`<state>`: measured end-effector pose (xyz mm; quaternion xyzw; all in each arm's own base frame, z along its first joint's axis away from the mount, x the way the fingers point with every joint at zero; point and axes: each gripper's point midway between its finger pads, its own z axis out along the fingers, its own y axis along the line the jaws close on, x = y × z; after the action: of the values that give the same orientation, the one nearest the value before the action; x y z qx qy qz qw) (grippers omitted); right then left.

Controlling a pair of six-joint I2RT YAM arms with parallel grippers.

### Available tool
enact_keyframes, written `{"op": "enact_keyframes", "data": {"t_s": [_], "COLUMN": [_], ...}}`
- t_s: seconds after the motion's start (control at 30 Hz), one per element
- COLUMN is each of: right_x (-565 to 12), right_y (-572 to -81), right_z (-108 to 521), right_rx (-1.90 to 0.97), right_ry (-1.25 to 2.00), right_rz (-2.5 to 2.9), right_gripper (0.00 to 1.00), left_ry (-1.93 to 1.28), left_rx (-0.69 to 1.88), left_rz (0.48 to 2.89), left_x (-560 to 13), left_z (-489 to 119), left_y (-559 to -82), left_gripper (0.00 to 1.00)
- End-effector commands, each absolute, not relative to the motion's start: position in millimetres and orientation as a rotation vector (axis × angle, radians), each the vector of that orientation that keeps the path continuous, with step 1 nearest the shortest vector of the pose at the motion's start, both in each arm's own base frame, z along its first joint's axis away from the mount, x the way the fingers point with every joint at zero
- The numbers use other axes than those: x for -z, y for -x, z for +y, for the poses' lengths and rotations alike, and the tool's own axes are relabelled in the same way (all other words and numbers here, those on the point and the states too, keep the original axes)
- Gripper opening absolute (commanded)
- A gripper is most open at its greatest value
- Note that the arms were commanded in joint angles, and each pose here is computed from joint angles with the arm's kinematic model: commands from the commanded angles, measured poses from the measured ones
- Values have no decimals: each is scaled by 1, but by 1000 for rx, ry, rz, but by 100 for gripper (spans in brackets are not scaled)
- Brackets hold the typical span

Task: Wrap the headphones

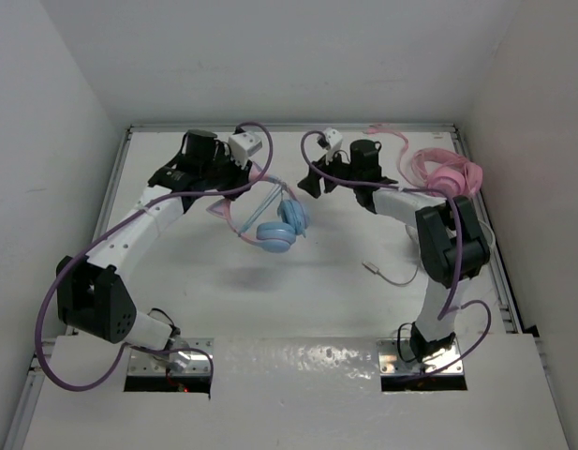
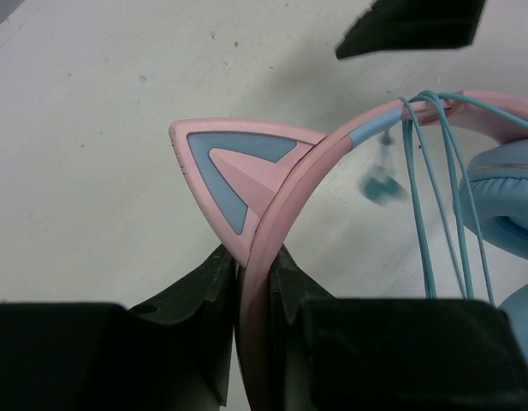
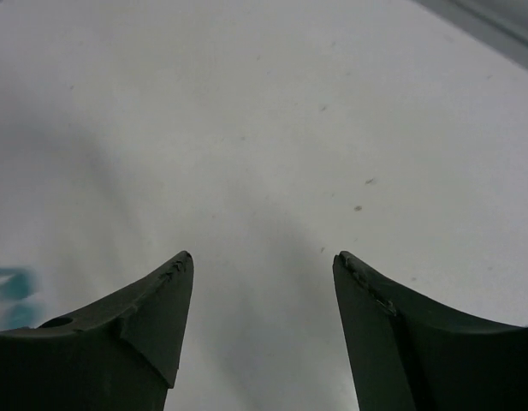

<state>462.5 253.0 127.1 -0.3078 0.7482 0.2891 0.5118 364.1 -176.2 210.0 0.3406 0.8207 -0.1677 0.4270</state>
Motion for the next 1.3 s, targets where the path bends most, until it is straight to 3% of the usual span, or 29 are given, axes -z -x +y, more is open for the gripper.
{"op": "enact_keyframes", "data": {"t_s": [0.0, 0.6, 0.93, 1.27], "right_x": [-159, -138, -133, -125], "right_y": [-439, -393, -361, -343], "right_z": [265, 216, 208, 207], "right_rx": [-761, -659, -674, -708], "right_ry": [835, 718, 711, 701], "right_rz": [1656, 1769, 1756, 1758], "right_gripper": [66, 66, 66, 65], "left_ry": [-810, -652, -399, -294], "left_rx": [429, 143, 105, -13], "left_rz": [1906, 1930, 1999, 2030], "left_x": [-261, -244, -215, -189], "left_z": [-185, -134, -17, 51], "left_y": [-371, -398, -409, -387], "left_gripper": [0, 0, 0, 0]}}
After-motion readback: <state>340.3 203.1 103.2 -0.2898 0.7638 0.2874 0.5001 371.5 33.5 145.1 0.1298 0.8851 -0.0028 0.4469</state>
